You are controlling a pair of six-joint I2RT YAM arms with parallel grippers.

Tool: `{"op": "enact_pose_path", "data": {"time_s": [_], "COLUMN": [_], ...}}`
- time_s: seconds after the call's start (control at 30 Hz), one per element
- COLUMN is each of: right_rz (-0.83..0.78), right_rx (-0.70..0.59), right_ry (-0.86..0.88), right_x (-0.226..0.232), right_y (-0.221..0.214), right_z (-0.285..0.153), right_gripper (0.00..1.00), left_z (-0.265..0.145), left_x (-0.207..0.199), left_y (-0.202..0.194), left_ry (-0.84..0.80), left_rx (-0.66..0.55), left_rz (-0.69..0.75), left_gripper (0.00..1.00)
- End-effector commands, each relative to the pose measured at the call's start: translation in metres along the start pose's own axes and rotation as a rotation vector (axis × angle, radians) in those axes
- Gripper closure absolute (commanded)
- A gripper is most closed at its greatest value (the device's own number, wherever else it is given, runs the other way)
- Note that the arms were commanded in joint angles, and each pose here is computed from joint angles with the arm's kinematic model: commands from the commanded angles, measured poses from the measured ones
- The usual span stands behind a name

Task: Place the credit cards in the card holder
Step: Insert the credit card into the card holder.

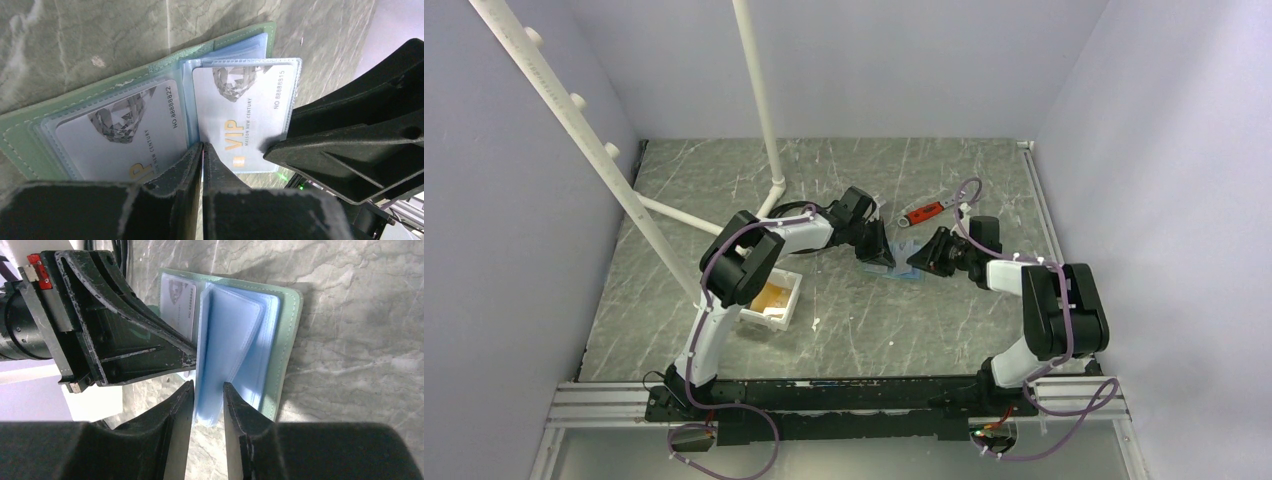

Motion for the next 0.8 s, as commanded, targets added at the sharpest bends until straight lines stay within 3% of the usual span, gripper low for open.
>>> {"op": "enact_pose_path", "data": {"time_s": [0.0,0.23,0.77], "right_rz": [-0.066,-0.091,-0.068], "right_rx": [-0.053,-0.124,-0.045], "right_ry": [-0.007,-0.116,0.026], "right_x": [0.011,0.012,0.010], "right_y": [0.009,0.013,0.009], "right_z": [-0.006,-0.018,-0.002], "right_gripper": [0.68,0.56,0.62], "left_z": [0.008,0.006,0.006], "left_x": [0.011,0.010,0.009], "left_y": [-0.002,-0.002,-0.002], "left_ry": [0.026,0.031,0.024], "left_rx": [0.010,0.009,0.009], "left_rz": [-0.012,-0.003,-0.004], "left_gripper": [0.89,0.90,0.91]}}
Point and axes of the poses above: each gripper's point midway between its finger pads, its own z axis out along the fingers, its own x axis along the line the jaws close on, y = z × x, the point moved 10 cm from there along -z, back along the fingers, and after that the axes turned 3 degrees about z, right-handed, at the moved point
